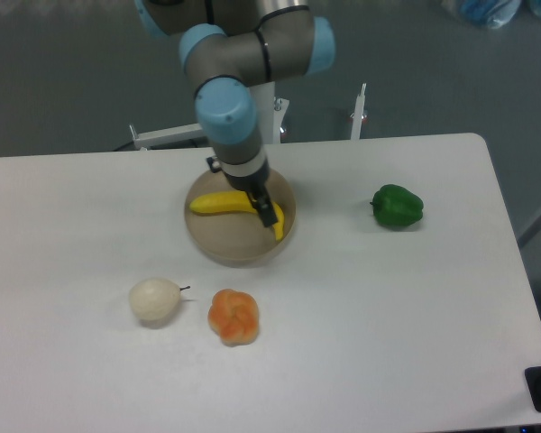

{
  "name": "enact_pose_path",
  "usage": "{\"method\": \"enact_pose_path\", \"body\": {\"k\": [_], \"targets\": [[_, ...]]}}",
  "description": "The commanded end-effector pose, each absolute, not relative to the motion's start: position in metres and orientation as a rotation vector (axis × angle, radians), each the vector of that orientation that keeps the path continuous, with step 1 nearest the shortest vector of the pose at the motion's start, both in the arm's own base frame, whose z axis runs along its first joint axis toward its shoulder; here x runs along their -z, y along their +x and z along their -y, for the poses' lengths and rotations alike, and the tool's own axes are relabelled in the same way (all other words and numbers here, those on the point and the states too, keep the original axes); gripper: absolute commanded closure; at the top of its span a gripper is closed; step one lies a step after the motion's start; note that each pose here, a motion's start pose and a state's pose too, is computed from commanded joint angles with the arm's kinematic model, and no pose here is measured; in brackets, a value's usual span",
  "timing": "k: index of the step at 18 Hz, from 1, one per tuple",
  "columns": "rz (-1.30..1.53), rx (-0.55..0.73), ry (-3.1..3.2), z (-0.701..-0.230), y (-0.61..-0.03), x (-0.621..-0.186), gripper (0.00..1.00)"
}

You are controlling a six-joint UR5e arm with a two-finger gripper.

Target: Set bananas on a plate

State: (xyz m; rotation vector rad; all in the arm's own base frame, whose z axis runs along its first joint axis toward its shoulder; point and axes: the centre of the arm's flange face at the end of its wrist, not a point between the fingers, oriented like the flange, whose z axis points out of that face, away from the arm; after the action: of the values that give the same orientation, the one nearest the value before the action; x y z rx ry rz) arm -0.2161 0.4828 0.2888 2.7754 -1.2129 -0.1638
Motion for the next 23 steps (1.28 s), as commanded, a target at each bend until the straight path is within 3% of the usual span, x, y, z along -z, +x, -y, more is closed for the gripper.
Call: {"method": "enact_pose_path", "body": {"k": [12,15,23], "targets": [[0.969,0.156,3.027,-0.526,-0.402,-0.321,0.0],[0.957,0.087,3.007,-0.544,-0.428,-0.32,0.0],[0.938,0.081,3.011,-0.561,-0.46,-0.3,0.0]]}}
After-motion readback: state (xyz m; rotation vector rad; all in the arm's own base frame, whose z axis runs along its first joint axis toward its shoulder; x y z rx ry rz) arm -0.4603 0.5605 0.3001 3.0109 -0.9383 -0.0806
